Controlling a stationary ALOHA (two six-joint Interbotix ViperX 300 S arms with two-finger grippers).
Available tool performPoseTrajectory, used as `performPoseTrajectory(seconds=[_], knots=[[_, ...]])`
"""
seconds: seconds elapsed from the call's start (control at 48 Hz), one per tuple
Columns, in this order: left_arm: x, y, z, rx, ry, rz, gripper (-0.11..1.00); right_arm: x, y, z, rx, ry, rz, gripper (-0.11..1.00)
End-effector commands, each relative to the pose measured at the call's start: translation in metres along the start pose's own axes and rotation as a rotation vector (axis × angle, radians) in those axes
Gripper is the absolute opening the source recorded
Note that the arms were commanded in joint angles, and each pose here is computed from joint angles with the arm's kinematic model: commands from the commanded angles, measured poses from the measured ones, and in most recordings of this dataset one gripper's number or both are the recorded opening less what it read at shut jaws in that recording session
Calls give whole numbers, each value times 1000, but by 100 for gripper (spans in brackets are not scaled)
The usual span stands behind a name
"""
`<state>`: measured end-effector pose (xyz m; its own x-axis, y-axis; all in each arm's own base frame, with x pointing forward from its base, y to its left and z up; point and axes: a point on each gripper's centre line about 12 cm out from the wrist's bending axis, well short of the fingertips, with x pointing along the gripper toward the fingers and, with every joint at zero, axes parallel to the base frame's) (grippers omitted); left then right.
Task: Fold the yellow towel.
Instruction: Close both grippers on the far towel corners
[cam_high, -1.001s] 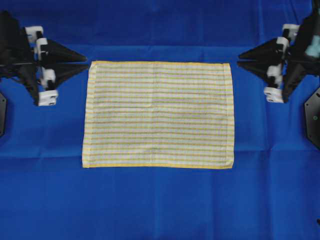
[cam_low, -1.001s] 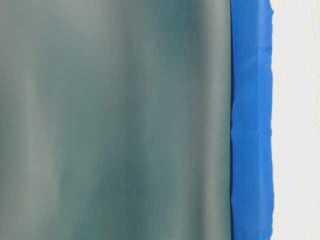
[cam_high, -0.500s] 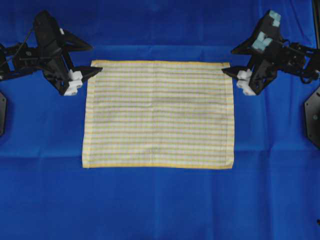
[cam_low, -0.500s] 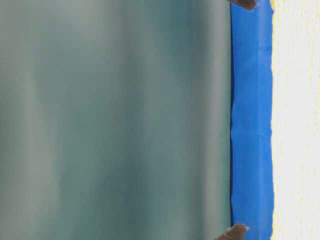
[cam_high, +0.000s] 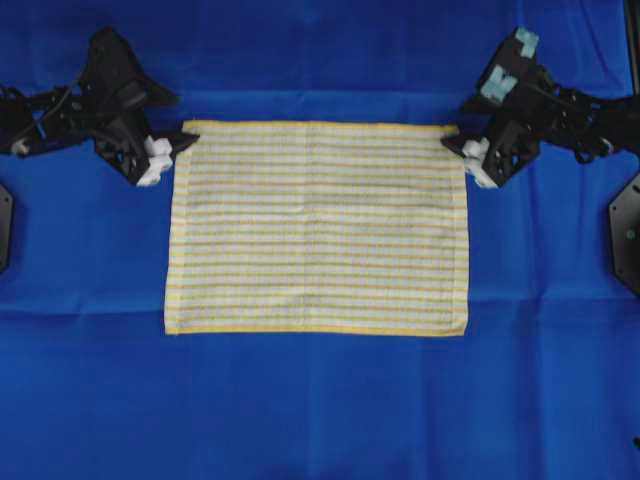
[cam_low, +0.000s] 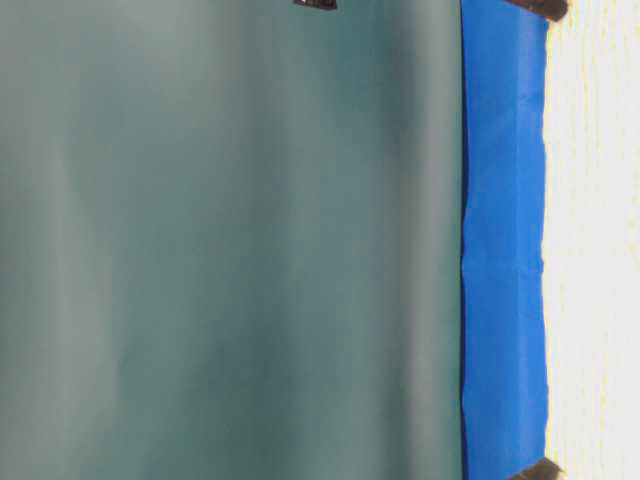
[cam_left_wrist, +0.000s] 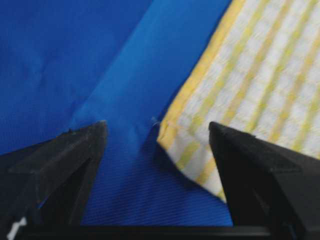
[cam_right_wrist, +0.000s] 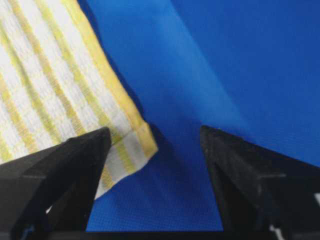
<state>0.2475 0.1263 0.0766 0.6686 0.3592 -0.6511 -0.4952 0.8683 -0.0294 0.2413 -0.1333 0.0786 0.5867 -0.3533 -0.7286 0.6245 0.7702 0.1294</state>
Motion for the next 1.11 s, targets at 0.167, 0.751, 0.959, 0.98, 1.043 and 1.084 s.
performPoseTrajectory(seconds=[0.167,0.751,0.959,0.98,1.043,1.084], knots=[[7,3,0,-8,12,10,64,9,0,5,-7,-7,-5,58],[-2,-7,15,13,-41,-20,5,-3,6,18,-33,-62,19,7],[-15,-12,28,19,-71,-35,5,-17,9,29,-32,-110,33,7],[-16,-12,29,20,-72,-36,5,-18,9,30,-32,-111,34,7],[-20,-12,31,21,-78,-37,5,-21,9,31,-31,-117,36,7],[-23,-12,31,21,-81,-38,5,-23,9,32,-30,-121,37,7]])
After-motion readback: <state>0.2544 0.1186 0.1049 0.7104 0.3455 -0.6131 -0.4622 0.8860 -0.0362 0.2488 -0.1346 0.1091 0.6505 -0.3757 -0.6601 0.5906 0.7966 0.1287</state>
